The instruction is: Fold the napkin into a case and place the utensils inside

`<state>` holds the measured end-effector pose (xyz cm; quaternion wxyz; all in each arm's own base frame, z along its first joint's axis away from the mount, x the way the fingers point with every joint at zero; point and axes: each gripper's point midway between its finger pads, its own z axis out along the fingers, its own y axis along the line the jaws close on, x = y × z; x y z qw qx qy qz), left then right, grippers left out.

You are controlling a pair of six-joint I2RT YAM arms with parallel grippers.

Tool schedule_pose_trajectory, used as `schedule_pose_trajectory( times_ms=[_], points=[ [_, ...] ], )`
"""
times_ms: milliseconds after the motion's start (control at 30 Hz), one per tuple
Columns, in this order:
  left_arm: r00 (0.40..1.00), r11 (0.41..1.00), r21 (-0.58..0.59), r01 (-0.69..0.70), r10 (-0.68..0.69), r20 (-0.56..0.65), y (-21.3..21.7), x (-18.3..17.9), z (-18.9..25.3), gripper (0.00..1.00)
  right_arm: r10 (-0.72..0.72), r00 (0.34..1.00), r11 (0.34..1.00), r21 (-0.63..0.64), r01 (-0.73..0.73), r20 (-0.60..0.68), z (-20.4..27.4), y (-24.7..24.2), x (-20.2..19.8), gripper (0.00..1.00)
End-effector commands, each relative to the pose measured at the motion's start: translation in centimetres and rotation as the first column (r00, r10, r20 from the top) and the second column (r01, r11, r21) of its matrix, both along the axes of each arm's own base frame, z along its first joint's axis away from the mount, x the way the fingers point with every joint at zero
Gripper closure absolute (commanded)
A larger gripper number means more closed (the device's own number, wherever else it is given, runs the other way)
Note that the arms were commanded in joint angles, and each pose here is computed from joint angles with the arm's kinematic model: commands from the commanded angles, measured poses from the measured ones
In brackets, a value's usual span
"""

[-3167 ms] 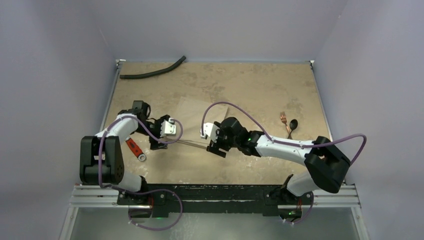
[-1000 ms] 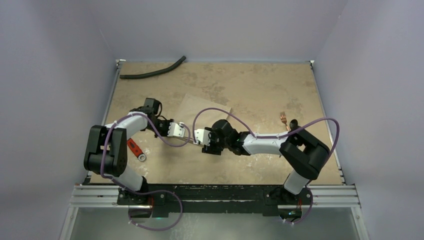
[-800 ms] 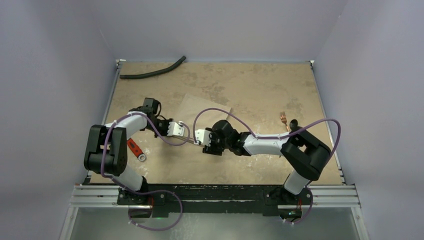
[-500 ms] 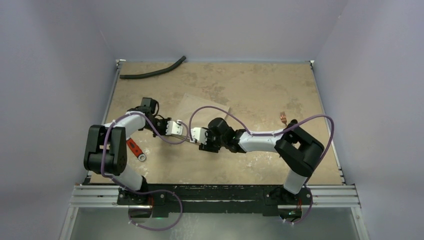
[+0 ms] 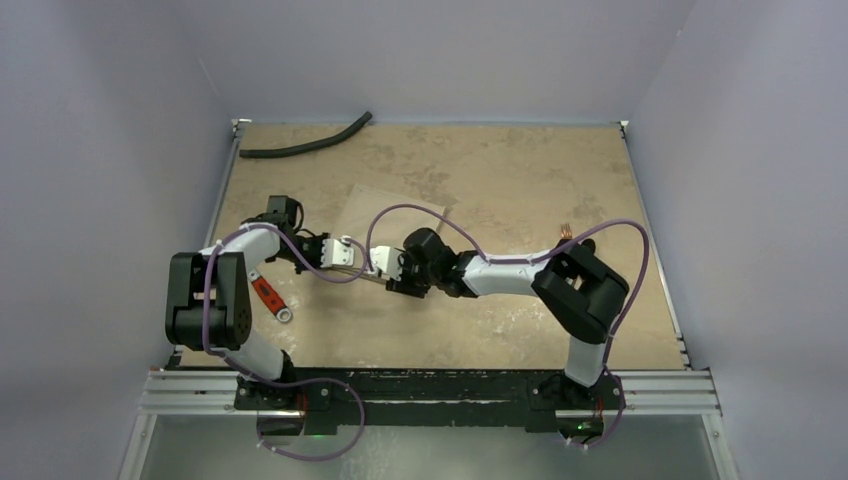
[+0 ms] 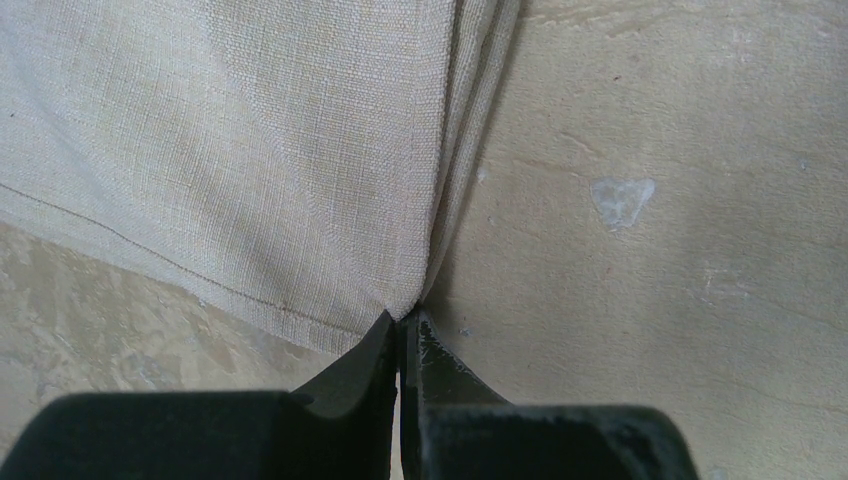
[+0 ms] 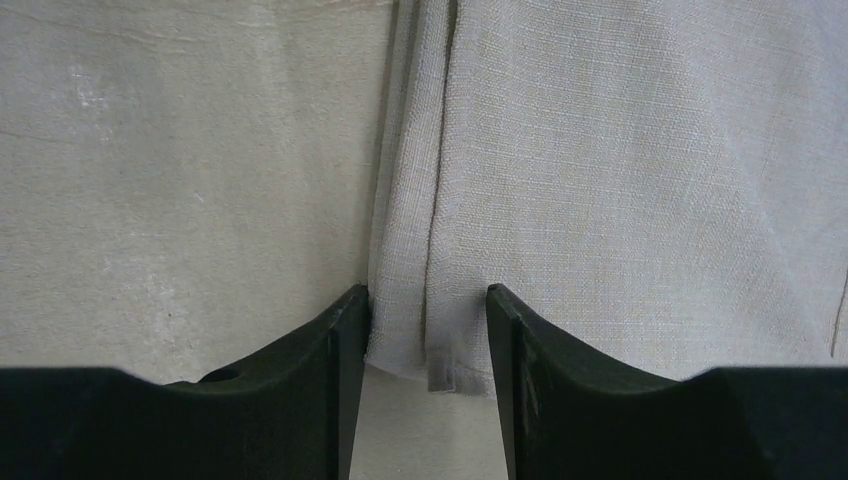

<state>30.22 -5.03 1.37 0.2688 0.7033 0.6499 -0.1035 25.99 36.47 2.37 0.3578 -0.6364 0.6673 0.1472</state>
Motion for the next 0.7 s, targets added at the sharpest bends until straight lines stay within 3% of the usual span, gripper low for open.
schedule_pose_trajectory(
  times_ms=[0,100,200,300,400,667],
  points=[
    [0.995,0.998,0.064,-0.003,0.010,-0.103,1.4,-2.9,-2.2,1.00,-0.019,0.997,0.988,-0.152,0.008,-0.073,-3.6,-2.7,-1.4,0.49],
    [0.996,0.997,0.070,-0.013,0.019,-0.087,1.6,-2.6,-2.0,1.00,-0.010,0.995,0.986,-0.164,-0.007,-0.099,-4.1,-2.5,-1.7,0.49],
    [0.997,0.998,0.065,-0.026,0.030,-0.071,1.7,-2.0,-1.5,1.00,-0.009,0.989,0.986,-0.169,-0.016,-0.147,-4.6,-2.4,-2.3,0.58],
    [0.996,0.997,0.057,-0.047,0.051,-0.070,2.0,-1.6,-1.3,1.00,-0.013,0.977,0.987,-0.160,-0.021,-0.213,-4.7,-2.2,-3.4,0.74],
    [0.995,0.997,0.043,-0.069,0.071,-0.070,2.3,-1.2,-1.1,1.00,-0.054,0.971,0.989,-0.145,0.020,-0.235,-4.4,-2.0,-3.5,0.97],
    [0.990,0.993,0.002,-0.116,0.115,-0.081,2.3,-0.4,0.6,1.00,-0.115,0.971,0.993,-0.063,0.104,-0.212,-2.4,-1.7,-3.0,1.00]
  ],
)
